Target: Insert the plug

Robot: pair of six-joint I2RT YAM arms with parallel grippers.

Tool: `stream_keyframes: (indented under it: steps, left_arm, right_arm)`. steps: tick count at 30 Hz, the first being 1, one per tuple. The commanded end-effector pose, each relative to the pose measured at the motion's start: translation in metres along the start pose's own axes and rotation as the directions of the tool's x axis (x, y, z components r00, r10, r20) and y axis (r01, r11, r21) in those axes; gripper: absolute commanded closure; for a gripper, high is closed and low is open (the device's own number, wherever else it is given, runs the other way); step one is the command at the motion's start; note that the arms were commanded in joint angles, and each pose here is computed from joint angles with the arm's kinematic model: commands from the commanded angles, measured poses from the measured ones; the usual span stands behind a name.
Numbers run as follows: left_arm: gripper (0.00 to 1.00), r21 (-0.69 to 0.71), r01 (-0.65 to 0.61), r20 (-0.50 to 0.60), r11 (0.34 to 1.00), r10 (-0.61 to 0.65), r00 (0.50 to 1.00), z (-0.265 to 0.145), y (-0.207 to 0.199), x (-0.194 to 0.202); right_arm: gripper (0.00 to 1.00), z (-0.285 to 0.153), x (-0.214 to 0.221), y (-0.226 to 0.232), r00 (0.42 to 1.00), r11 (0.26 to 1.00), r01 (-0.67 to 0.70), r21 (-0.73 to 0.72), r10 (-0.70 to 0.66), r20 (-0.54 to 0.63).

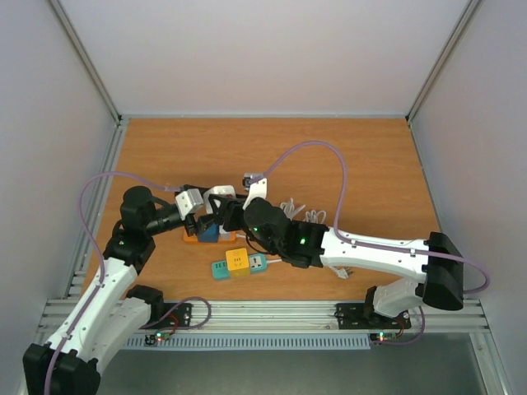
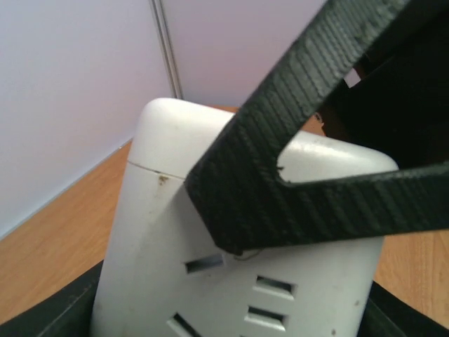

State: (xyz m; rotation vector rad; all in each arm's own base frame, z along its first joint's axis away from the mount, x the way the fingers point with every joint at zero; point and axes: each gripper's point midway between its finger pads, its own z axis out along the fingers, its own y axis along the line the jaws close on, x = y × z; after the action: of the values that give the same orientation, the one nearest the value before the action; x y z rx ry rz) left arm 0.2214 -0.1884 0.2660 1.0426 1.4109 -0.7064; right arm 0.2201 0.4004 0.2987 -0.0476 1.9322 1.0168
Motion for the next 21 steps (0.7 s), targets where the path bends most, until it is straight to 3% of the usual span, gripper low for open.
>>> stream_keyframes:
  steps: [1, 3, 5, 6, 9, 14, 21]
  left_arm:
    - [0.69, 0.028, -0.022, 0.042, 0.999, 0.021, 0.999, -0.004, -0.008, -0.015]
    - [0.63, 0.044, -0.006, 0.034, 0.999, 0.004, 0.999, -0.004, -0.011, -0.014]
    - [0.51, 0.054, 0.014, 0.017, 0.998, -0.015, 1.000, -0.004, -0.012, -0.012]
    - [0.42, 0.054, 0.043, -0.015, 0.998, -0.042, 0.999, -0.004, -0.012, -0.007]
    - [0.02, 0.053, -0.001, -0.128, 0.999, 0.007, 0.992, -0.003, -0.007, 0.010]
    - [0.00, 0.054, -0.066, -0.342, 0.996, 0.080, 0.936, -0.010, 0.002, 0.049]
    - [0.00, 0.154, -0.043, -0.456, 0.987, 0.109, 0.883, -0.035, -0.006, 0.086]
  right_arm:
    - [0.42, 0.005, -0.020, 0.019, 0.996, 0.999, 0.000, -0.033, 0.003, 0.091]
    - [0.56, 0.008, -0.016, 0.022, 0.997, 0.999, 0.008, -0.042, -0.005, 0.077]
    - [0.73, 0.008, -0.011, 0.022, 0.998, 0.999, 0.015, -0.041, -0.013, 0.059]
    - [0.80, 0.007, -0.009, 0.020, 0.999, 0.999, 0.016, -0.036, -0.015, 0.050]
    - [0.96, -0.001, -0.005, 0.012, 1.000, 1.000, 0.021, -0.003, -0.021, 0.014]
    - [0.99, -0.027, 0.011, -0.026, 0.991, 0.986, 0.074, 0.149, -0.056, -0.120]
    - [0.99, -0.062, 0.050, -0.045, 0.963, 0.937, 0.175, 0.301, -0.100, -0.249]
